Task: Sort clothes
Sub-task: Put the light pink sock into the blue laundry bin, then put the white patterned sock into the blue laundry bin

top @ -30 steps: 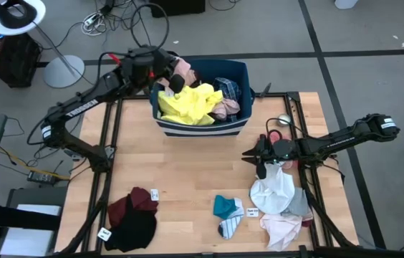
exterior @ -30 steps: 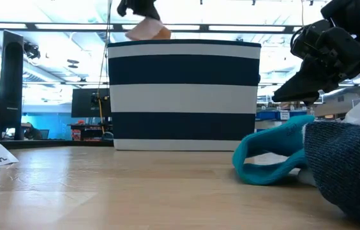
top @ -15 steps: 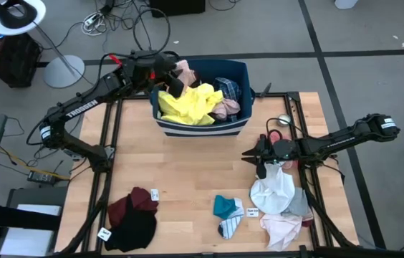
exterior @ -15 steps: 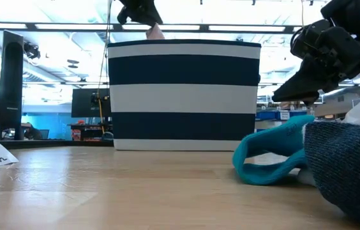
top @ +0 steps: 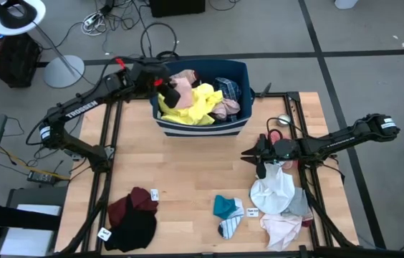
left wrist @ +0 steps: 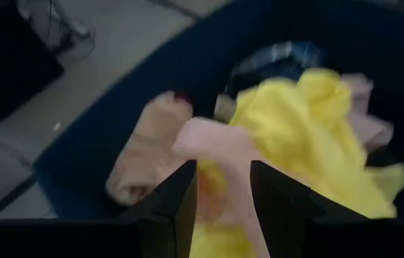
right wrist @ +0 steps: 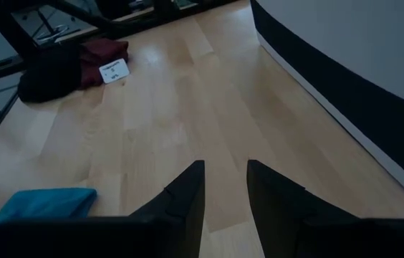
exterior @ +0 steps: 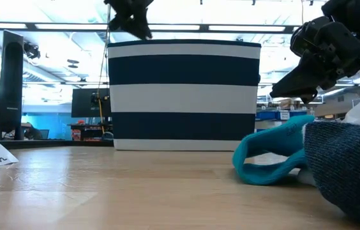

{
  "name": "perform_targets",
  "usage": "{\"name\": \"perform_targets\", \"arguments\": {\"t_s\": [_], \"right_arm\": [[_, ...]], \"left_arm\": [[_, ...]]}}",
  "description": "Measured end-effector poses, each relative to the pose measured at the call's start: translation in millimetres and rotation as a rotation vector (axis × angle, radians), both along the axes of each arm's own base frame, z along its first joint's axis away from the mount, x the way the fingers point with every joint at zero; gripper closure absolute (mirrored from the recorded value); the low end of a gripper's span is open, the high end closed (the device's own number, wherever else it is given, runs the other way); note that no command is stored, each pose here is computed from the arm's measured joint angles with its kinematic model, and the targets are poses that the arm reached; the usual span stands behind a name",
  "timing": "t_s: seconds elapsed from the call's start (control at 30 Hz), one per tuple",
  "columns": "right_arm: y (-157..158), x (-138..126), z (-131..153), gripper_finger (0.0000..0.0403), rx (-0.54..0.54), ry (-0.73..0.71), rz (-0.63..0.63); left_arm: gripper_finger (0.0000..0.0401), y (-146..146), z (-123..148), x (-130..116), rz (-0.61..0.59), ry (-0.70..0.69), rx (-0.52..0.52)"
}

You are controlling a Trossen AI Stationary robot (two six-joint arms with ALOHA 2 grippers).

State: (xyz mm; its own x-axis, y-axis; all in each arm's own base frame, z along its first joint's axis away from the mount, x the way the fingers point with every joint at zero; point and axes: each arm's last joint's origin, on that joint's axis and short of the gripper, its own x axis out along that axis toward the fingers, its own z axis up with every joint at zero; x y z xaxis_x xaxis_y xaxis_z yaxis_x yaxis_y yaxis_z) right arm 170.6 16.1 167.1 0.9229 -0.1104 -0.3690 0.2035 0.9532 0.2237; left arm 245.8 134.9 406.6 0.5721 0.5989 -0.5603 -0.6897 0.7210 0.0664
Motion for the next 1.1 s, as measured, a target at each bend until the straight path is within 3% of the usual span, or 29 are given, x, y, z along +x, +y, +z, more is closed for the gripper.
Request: {"name": "perform_targets", "arguments": {"t_s": [0.23, 0.37, 0.53, 0.73, 0.9, 1.1], "right_arm": [[0, 0, 0, 0.0296, 0.002, 0.0, -0.001], [0, 0, 0, 0.0296, 0.0, 0.002, 0.0], [-1, 1, 10, 0.0303, -0.072, -0.029, -0.018], [-1, 2, 35, 0.0317, -0.149, -0.087, 0.0], [-1, 0, 53, 0.0321, -0.164, 0.029, 0.009], [-4, -13, 94, 0.0324, -0.114, 0.263, -0.047]], "left_arm": [[0.0265, 0, -3, -3, 0.001, 0.041, -0.016], [0.0265, -9, 0, -1, -0.1, 0.059, 0.015], [0.0265, -44, 8, -5, -0.28, 0.083, 0.032], [0.0265, -98, 27, -24, -0.477, -0.024, 0.107], [0.0265, -128, -5, -50, -0.502, -0.122, 0.149], [0.0265, -141, -66, -82, -0.508, -0.216, 0.088]]}}
